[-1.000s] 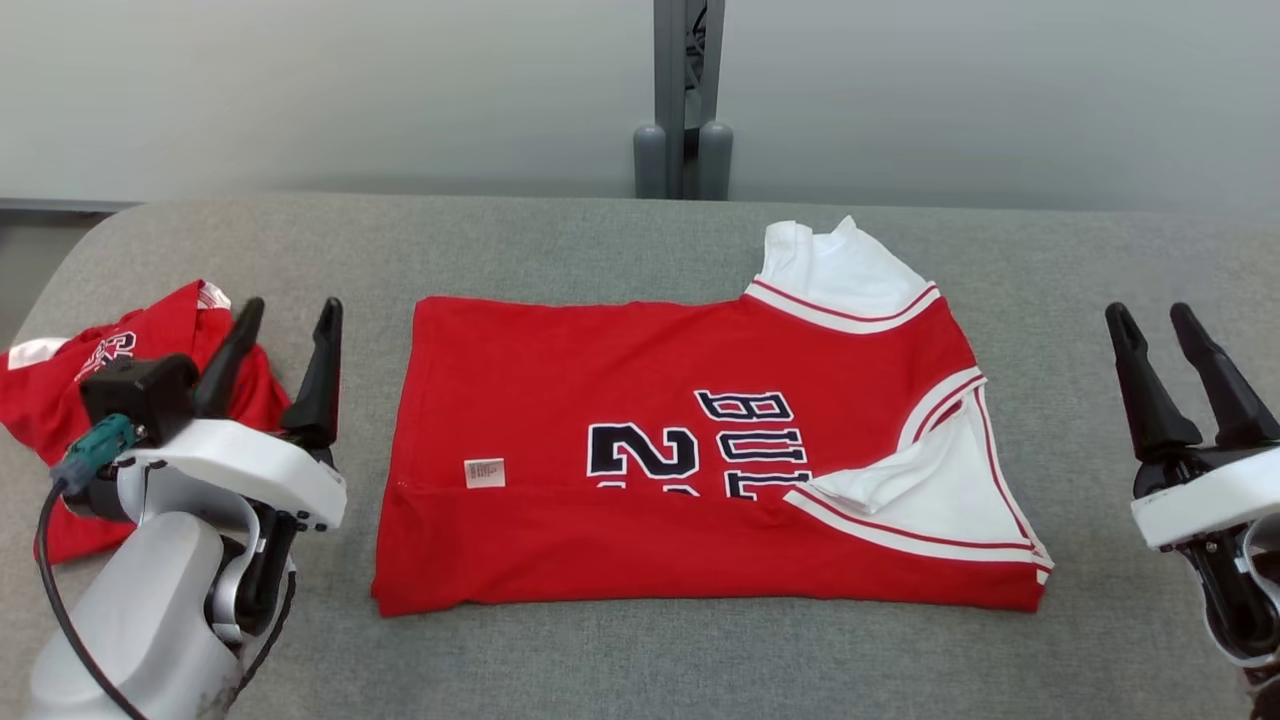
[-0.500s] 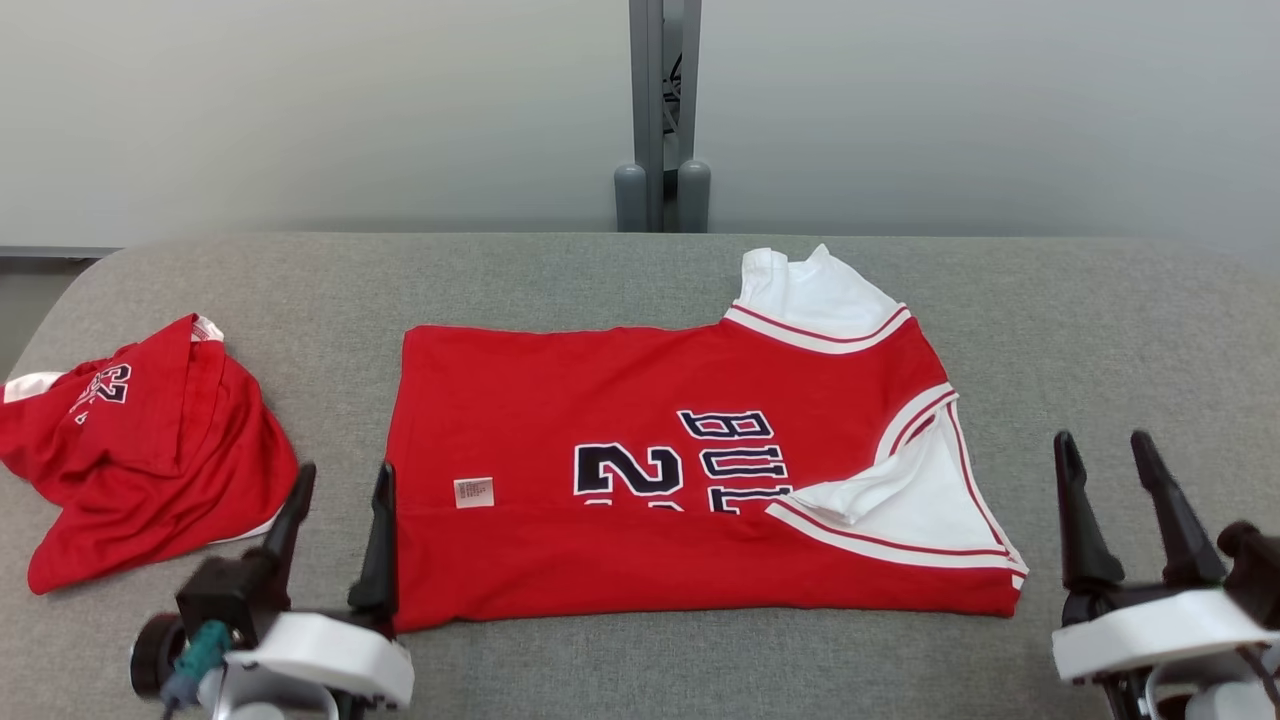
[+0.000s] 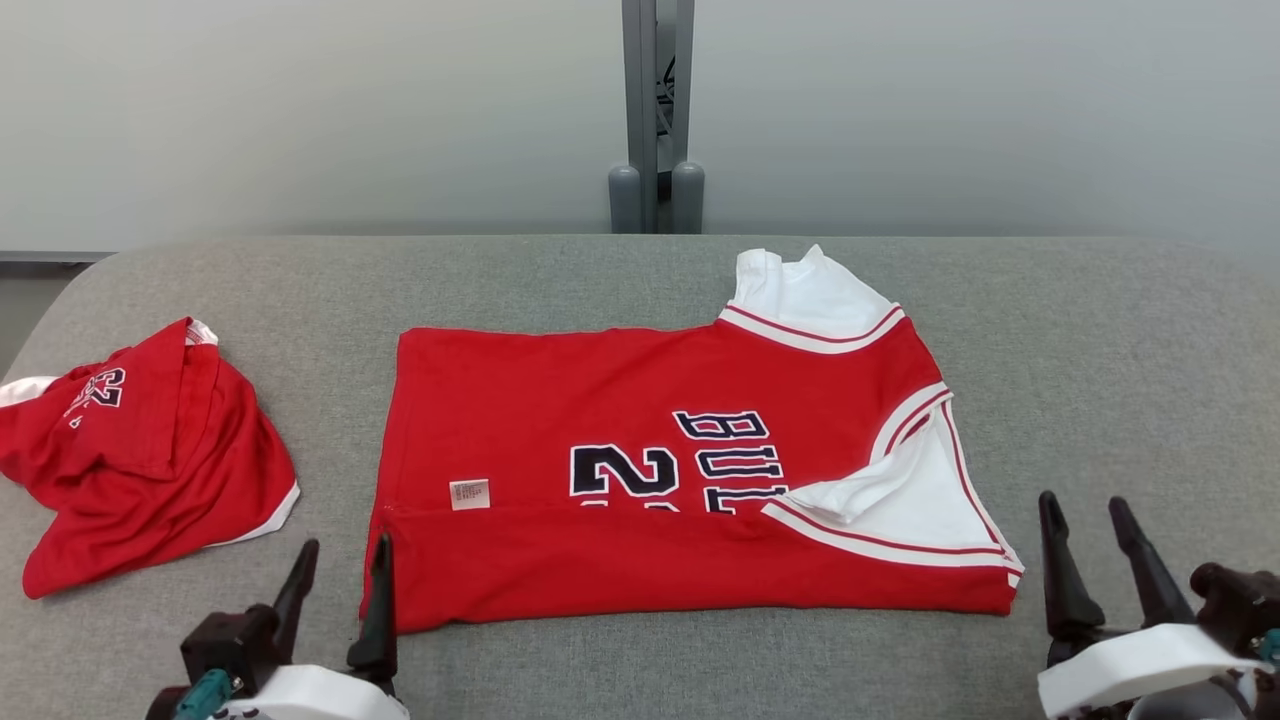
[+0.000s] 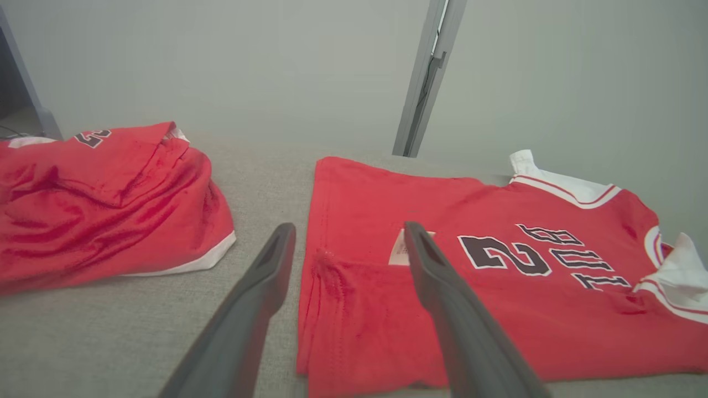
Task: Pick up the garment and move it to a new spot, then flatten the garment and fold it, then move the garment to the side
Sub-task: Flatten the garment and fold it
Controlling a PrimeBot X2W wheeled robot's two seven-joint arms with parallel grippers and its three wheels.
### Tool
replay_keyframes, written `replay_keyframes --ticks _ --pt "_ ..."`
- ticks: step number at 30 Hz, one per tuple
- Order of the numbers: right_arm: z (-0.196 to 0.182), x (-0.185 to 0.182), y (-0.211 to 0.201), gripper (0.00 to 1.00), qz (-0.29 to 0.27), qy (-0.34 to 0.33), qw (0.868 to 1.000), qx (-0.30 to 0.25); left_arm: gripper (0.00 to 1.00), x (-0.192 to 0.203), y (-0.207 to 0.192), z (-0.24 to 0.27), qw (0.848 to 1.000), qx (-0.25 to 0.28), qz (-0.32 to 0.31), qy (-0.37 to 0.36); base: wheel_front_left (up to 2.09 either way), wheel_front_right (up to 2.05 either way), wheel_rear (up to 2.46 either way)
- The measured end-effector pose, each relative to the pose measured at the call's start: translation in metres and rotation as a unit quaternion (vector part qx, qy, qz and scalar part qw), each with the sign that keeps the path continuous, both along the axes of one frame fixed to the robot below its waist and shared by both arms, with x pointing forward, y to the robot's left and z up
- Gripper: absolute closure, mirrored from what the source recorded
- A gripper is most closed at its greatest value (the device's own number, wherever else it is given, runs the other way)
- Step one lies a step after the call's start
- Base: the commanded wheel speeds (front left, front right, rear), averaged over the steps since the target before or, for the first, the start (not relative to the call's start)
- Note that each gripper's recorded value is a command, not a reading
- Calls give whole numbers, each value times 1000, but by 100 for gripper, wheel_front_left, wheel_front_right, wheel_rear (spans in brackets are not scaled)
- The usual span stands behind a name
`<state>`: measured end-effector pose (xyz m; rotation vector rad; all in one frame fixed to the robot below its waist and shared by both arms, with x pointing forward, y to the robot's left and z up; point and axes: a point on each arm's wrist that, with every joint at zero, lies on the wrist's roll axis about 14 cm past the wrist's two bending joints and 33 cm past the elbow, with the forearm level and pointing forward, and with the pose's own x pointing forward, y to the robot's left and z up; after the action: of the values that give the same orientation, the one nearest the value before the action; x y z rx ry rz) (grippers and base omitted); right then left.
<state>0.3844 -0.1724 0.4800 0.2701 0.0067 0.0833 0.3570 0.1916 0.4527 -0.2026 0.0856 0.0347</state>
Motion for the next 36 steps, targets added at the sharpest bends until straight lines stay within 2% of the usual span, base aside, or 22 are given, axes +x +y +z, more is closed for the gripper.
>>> replay_keyframes --ticks 8,17,22,31,32,33,34,35,36 --pt "-45 -4 4 0 -5 77 996 41 0 -6 -11 -55 995 -34 -12 94 0 0 0" --pt "-76 -2 10 0 0 132 989 61 0 -14 -12 -97 984 -26 -7 178 0 0 0" --pt "-85 1 13 0 6 149 987 63 0 -7 -9 -104 980 -39 7 193 0 0 0" --pt "-104 2 24 0 17 185 980 77 0 1 -19 -111 977 -57 -13 207 0 0 0" --pt "-104 2 25 0 19 187 979 78 3 1 -20 -111 976 -56 -15 209 0 0 0" --pt "-105 2 27 0 21 189 979 79 18 2 -21 -112 976 -57 -17 211 0 0 0" --pt "-105 3 28 0 21 189 978 82 18 1 -21 -113 975 -55 -20 213 0 0 0" --pt "-105 4 28 0 22 189 978 83 49 2 -22 -113 975 -50 -24 214 0 0 0" --pt "-104 5 29 0 24 189 978 83 74 3 -23 -113 975 -46 -27 215 0 0 0"
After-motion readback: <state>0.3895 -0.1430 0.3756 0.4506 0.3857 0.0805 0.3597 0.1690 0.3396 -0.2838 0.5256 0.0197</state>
